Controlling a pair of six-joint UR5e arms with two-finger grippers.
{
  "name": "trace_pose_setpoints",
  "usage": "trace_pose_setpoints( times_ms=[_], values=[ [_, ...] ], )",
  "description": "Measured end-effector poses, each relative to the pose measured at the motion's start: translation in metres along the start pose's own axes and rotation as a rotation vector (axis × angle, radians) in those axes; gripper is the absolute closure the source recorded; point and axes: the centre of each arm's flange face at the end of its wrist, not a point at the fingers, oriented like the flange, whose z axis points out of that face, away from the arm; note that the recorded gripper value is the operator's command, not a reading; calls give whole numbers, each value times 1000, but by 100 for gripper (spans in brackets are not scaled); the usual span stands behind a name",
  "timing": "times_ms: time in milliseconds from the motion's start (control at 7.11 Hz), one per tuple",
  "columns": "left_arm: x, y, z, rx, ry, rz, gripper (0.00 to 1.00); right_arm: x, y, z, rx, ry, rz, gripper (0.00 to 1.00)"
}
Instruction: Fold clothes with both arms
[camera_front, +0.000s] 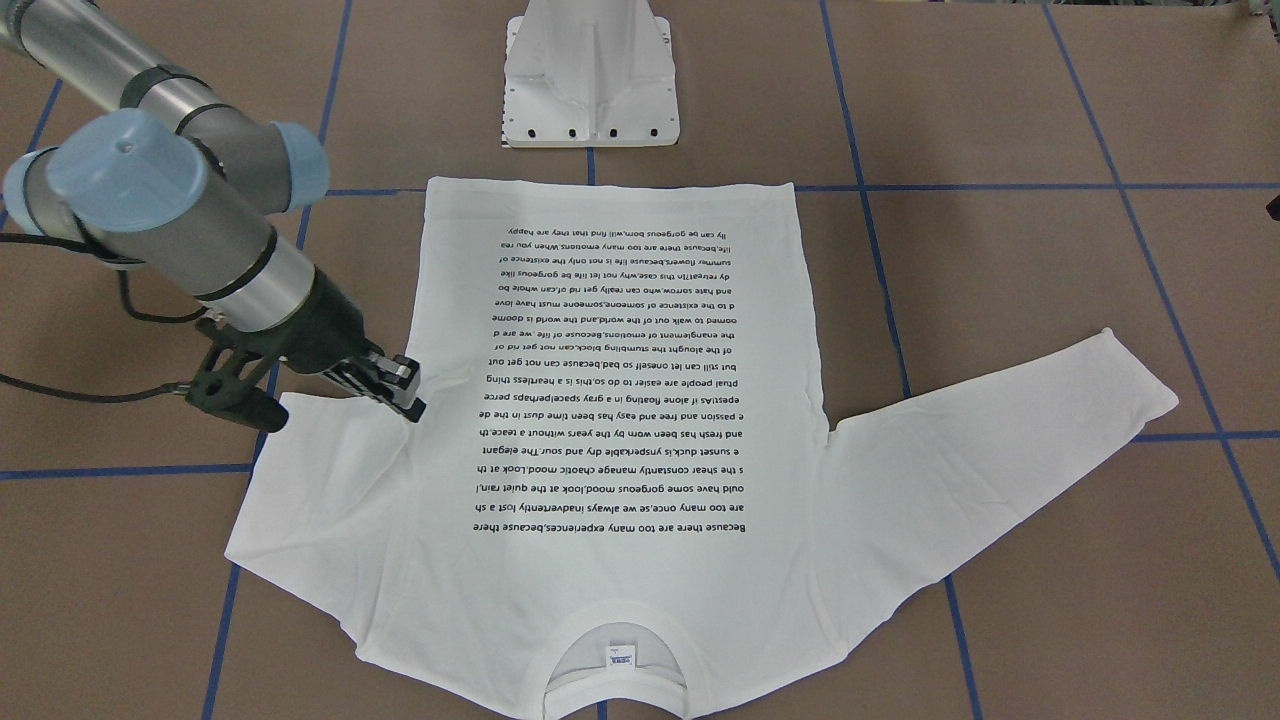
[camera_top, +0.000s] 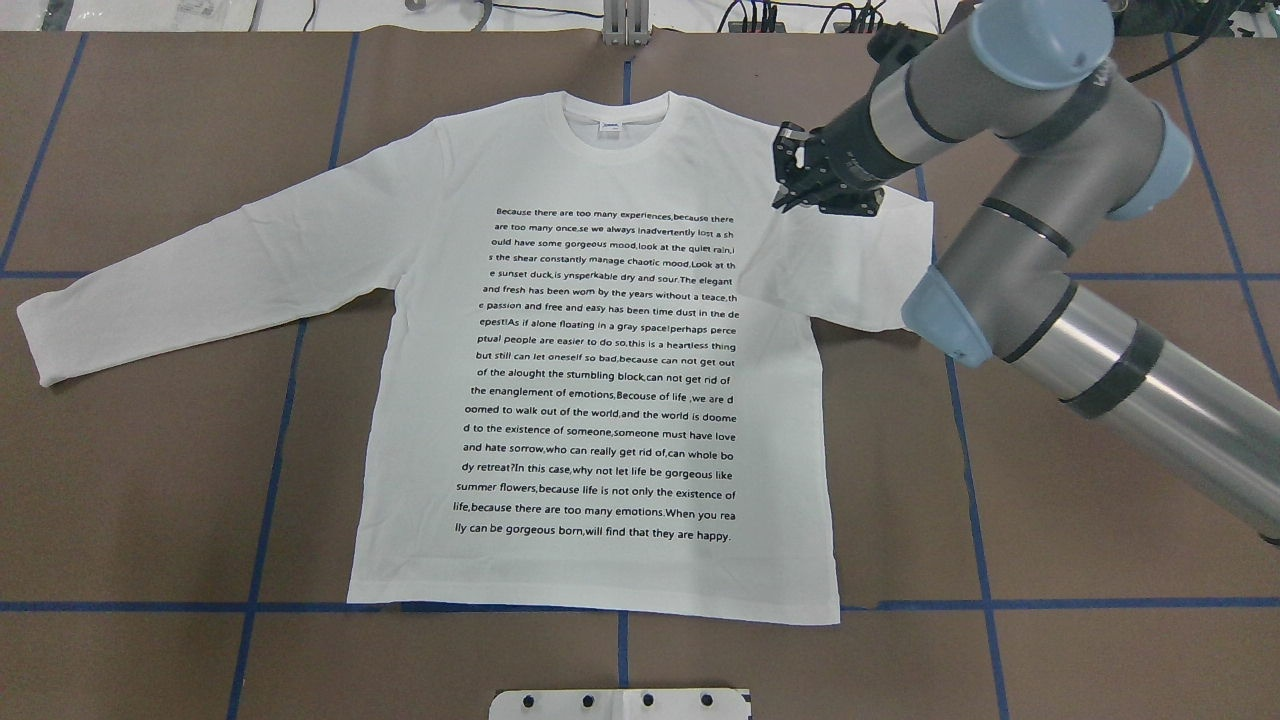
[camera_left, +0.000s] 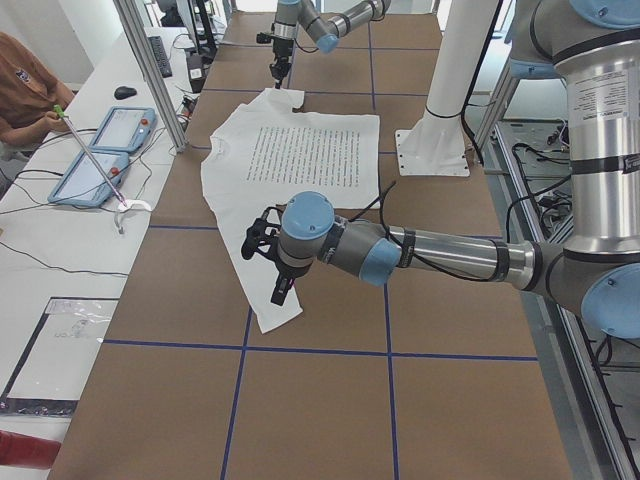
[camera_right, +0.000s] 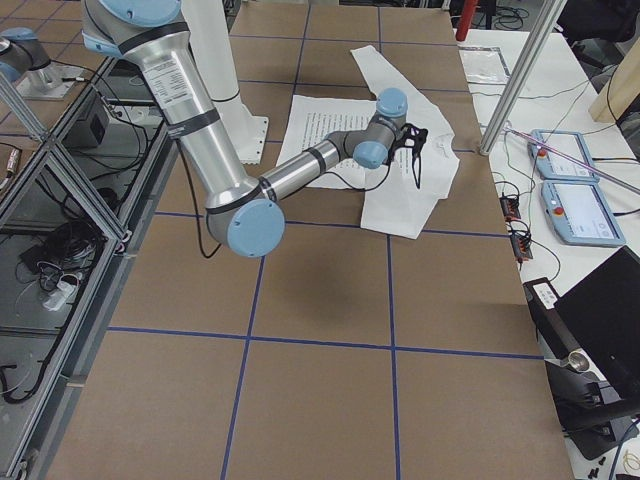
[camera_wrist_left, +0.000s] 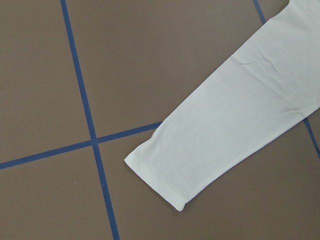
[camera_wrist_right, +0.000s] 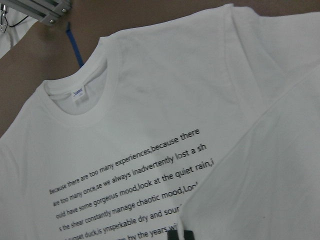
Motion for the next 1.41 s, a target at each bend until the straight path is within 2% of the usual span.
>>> trace_pose_setpoints(
  times_ms=[281, 562, 844, 984, 1406],
  values=[
    [-1, 1, 1, 0, 0, 0, 0, -128, 56, 39, 63, -20, 86, 100],
    [-2, 2, 1, -1, 0, -1, 0, -200, 119, 83, 93, -32, 85, 100],
    [-2, 3, 2, -3, 0, -2, 0, -213, 161, 121, 115, -65, 53, 100],
    [-3, 3, 2, -4, 0, -3, 0, -214, 170, 132, 123, -69, 46, 100],
    [-3, 4, 3, -5, 1, -3, 0, -221, 190, 142, 142, -85, 32, 100]
  ],
)
